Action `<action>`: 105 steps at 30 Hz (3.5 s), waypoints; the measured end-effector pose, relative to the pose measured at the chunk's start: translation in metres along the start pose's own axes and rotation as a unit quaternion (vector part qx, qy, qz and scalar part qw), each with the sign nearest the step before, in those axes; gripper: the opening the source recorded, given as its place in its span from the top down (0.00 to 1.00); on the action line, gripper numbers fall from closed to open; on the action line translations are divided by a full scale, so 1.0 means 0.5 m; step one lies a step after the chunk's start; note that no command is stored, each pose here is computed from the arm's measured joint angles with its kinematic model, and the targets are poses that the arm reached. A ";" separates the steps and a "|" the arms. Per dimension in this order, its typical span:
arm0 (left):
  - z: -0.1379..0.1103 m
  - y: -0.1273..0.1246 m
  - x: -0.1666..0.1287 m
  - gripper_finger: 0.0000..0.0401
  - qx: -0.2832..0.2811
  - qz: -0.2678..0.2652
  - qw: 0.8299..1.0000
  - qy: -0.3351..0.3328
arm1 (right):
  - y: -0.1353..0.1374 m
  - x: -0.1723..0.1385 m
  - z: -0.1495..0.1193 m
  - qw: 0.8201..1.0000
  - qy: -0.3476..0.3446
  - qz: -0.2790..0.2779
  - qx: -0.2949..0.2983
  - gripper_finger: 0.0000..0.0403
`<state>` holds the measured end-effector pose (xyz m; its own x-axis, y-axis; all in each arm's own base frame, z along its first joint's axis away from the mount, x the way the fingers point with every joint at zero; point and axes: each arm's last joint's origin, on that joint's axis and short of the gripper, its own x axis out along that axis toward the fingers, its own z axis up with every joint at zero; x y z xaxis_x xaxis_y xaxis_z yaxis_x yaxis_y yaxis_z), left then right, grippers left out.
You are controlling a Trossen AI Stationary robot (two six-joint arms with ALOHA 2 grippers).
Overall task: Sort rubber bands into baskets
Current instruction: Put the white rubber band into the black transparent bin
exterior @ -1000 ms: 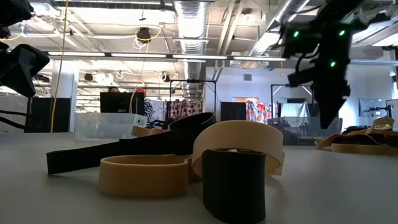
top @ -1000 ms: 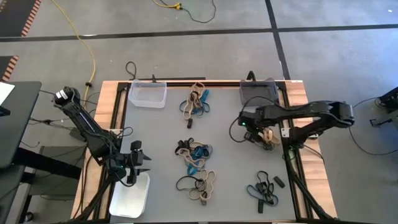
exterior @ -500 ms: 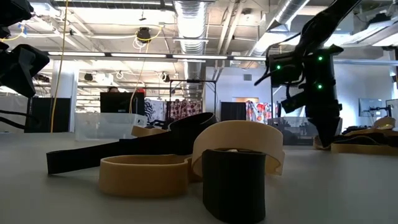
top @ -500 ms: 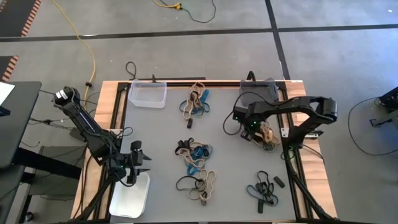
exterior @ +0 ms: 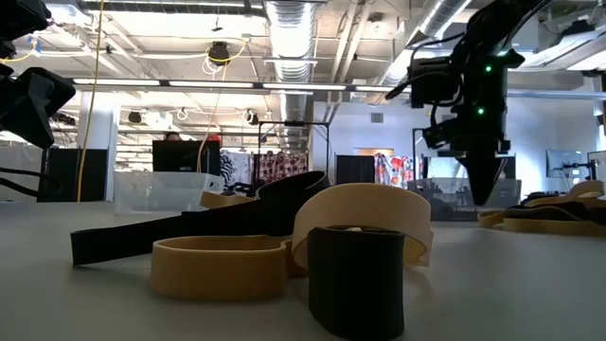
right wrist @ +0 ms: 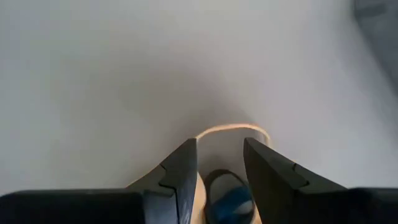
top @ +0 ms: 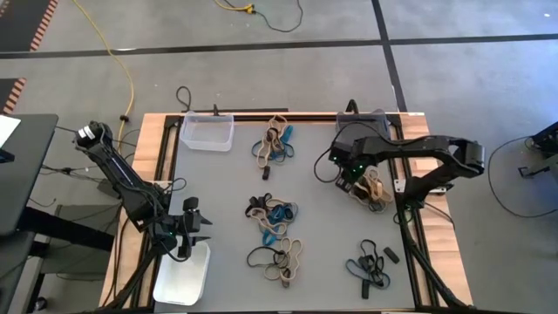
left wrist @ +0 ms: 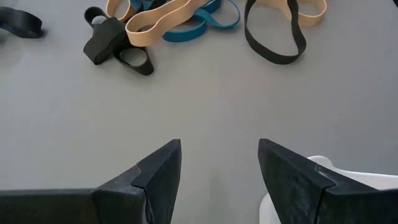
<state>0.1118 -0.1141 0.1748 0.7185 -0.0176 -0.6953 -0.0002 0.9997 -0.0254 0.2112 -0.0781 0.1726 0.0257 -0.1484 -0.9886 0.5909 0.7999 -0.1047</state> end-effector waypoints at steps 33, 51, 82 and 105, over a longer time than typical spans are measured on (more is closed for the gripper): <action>0.000 0.000 0.000 0.49 0.000 0.000 1.000 0.000 | 0.008 -0.194 0.051 0.985 -0.147 0.022 -0.089 0.94; 0.000 0.000 0.000 0.49 0.000 0.000 1.000 0.000 | -0.072 -0.399 0.022 0.941 -0.332 0.026 -0.052 0.93; 0.000 0.000 0.000 0.49 0.000 0.000 1.000 0.000 | -0.327 -0.207 0.151 0.972 -0.149 -0.131 0.129 0.92; 0.000 0.000 0.000 0.49 0.000 0.000 1.000 0.000 | -0.324 -0.080 0.165 0.990 -0.024 -0.050 0.128 0.65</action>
<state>0.1118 -0.1141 0.1748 0.7185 -0.0179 -0.6953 0.0000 0.9997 -0.0257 0.1808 -0.2497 0.2382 -0.0085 -0.2528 -0.9675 0.7779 0.6063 -0.1652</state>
